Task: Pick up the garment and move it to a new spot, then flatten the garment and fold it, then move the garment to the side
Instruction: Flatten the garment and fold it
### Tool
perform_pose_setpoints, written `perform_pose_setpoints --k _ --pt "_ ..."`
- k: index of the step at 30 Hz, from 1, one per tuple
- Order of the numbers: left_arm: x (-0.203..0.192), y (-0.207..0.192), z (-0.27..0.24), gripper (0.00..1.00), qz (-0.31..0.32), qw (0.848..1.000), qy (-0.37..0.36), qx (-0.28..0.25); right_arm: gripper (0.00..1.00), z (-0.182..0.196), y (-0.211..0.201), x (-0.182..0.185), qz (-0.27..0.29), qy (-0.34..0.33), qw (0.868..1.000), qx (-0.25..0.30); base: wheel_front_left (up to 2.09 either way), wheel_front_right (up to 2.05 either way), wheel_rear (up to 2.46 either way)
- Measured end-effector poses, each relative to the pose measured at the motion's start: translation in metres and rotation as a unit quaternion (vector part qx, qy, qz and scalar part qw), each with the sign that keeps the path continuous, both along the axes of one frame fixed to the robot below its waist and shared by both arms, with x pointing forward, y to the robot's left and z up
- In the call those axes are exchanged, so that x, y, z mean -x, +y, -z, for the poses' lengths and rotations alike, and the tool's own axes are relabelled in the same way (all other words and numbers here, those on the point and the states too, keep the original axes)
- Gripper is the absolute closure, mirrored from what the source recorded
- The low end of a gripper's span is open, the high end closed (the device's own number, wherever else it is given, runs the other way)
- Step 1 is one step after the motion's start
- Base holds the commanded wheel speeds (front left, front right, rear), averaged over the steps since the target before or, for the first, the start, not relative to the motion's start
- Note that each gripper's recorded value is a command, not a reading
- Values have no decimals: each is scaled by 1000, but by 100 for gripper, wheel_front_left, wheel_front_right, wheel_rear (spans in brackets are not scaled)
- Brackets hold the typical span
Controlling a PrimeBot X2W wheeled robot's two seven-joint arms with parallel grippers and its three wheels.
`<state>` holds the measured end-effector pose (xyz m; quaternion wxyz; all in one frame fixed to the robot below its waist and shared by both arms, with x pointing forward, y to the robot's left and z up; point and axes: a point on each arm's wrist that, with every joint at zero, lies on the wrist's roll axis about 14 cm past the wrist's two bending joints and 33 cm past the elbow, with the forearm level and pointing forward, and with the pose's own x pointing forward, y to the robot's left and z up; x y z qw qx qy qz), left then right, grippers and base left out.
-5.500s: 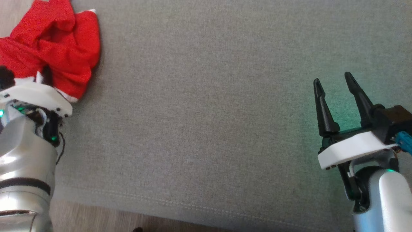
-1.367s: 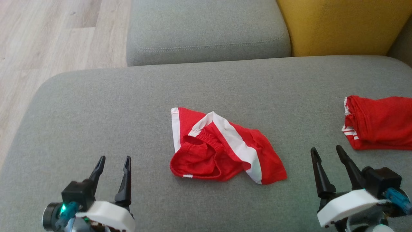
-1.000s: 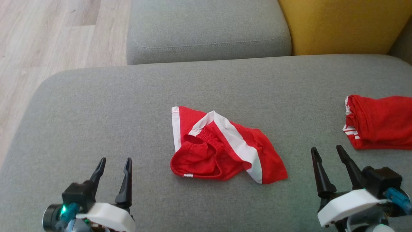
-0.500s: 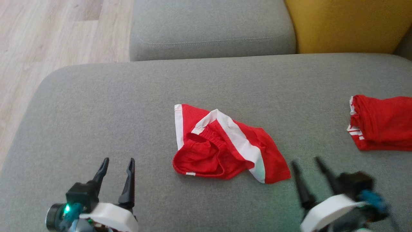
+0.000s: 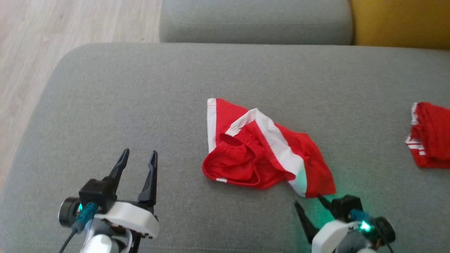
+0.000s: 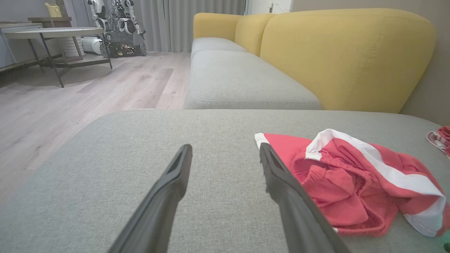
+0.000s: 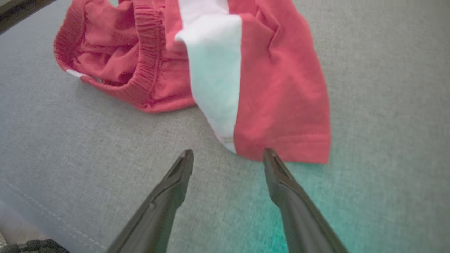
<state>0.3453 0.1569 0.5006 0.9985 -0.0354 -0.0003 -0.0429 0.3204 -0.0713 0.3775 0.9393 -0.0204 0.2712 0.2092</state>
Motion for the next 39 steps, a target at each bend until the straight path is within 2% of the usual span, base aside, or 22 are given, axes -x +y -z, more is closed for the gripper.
perform_pose_setpoints --k 6,7,8,9,10,19,26,30,35,39 --pt "-5 4 5 0 -8 1000 3 -1 0 12 -8 -15 5 5 1000 18 0 0 0" --pt "-5 4 6 0 -8 1000 5 -1 11 16 -11 -14 8 12 1000 21 0 0 0" --pt "-6 4 8 0 -8 1000 7 -1 62 19 -13 -13 11 18 1000 22 0 0 0" --pt "-6 4 9 0 -8 1000 8 -1 95 20 -13 -15 12 19 1000 22 0 0 0" --pt "-7 4 9 0 -7 1000 7 -1 100 21 -13 -16 13 20 999 22 0 0 0" --pt "-19 -1 10 0 1 1000 5 0 100 -9 -13 -42 24 -28 999 -4 0 0 0" --pt "-26 -7 13 0 8 1000 7 5 100 -50 -50 -73 76 -81 994 1 0 0 0" --pt "-31 -8 14 0 10 1000 8 6 100 -53 -74 -84 100 -83 991 19 0 0 0" --pt "-41 -7 11 0 11 1000 1 5 100 -63 -92 -119 114 -100 988 38 0 0 0" --pt "-45 -6 16 0 9 1000 7 8 100 -53 -102 -141 117 -90 988 55 0 0 0"
